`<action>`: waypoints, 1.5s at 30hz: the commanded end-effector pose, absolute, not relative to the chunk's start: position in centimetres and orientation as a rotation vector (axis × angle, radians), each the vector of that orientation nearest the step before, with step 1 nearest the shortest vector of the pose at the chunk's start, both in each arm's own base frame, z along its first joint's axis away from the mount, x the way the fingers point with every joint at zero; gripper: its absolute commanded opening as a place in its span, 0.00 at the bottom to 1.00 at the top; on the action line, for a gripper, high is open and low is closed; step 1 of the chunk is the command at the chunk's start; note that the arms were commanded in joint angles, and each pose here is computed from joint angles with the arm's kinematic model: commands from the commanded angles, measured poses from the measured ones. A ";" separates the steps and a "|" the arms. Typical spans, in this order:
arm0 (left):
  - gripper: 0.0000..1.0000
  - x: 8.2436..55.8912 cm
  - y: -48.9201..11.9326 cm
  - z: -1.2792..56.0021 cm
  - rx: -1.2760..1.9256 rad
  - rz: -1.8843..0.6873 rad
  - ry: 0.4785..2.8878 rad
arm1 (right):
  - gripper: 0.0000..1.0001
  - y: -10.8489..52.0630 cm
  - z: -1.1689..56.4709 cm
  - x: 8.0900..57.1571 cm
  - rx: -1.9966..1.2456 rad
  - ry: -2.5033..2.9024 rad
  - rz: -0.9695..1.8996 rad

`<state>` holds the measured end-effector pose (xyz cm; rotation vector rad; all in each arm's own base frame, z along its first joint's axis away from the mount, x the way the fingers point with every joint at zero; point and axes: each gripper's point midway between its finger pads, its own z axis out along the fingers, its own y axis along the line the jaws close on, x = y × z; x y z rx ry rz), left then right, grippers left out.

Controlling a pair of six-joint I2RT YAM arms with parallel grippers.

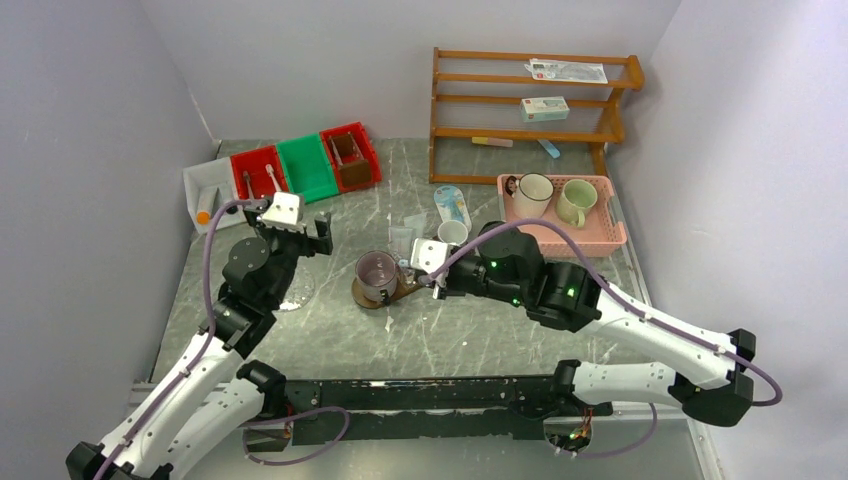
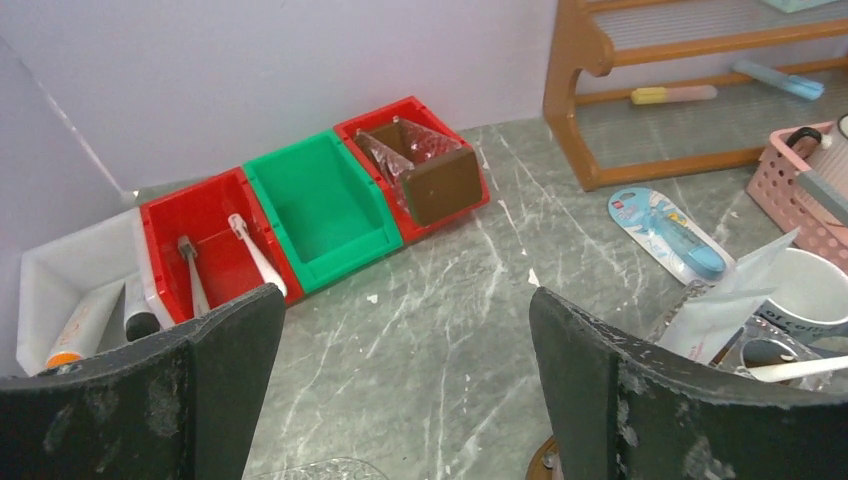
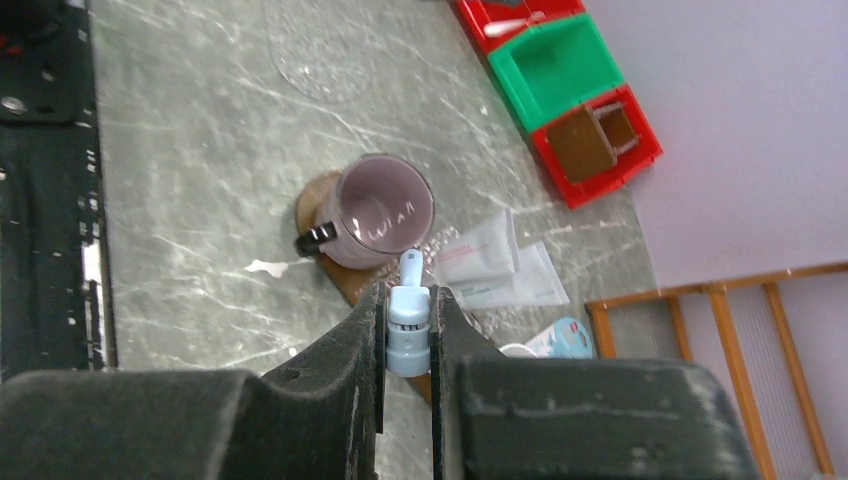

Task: Prepare toiletry sets of a toothbrush and toothpaste on the tray
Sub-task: Place the toothbrush in the toothpaste holder.

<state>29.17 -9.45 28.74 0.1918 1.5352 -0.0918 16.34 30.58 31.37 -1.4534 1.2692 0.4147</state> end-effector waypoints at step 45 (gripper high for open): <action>0.97 29.5 -7.6 29.2 0.081 -0.048 1.558 | 0.00 30.4 22.9 21.1 -1.388 1.340 0.179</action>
